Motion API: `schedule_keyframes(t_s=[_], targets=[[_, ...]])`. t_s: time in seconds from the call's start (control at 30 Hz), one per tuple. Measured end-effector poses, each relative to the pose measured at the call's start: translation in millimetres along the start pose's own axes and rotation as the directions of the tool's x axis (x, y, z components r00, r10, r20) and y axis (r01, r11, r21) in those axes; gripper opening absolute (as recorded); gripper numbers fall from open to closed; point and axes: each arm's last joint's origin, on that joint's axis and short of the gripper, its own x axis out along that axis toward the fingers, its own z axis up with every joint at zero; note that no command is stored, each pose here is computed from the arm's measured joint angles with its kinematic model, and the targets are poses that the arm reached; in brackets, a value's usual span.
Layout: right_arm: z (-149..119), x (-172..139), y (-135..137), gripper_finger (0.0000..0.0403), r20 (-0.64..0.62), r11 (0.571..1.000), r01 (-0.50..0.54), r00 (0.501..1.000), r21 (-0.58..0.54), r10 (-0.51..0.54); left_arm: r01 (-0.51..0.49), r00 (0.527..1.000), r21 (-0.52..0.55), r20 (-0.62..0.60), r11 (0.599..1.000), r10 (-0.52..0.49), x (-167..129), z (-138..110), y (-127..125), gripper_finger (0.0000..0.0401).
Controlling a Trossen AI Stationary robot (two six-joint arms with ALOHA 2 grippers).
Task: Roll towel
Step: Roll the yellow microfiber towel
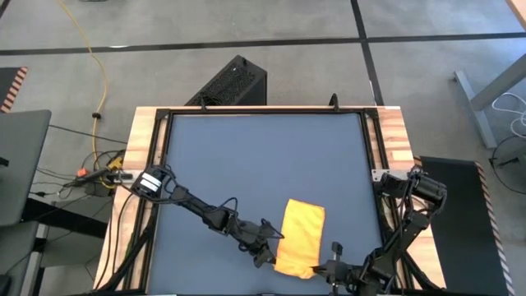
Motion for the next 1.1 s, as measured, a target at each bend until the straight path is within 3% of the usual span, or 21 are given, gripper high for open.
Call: schedule_keyframes(t_s=[0.33,0.83,0.97,1.1], targets=[[-0.8,-2.9,-2.9,0.0019,0.039,0.998,0.04,0.998,-0.043,-0.039,-0.034,0.999,-0.009,-0.013,0.999,0.034,0.5,-2.8,1.0,0.0],[2.7,-9.6,-5.7,0.0019,0.173,0.967,0.137,0.98,-0.216,-0.1,-0.039,0.999,-0.006,-0.03,0.999,0.039,0.3,-3.5,1.3,0.0],[1.8,-9.7,-7.3,0.0019,0.157,0.971,0.135,0.982,-0.197,-0.105,-0.04,0.999,-0.002,-0.03,0.999,0.04,0.3,-3.6,1.3,0.0],[-1.9,-9.2,-9.3,0.0019,0.056,0.996,0.088,0.995,-0.025,-0.086,-0.045,0.999,-0.002,-0.018,0.999,0.045,0.4,-3.6,1.3,0.0]])
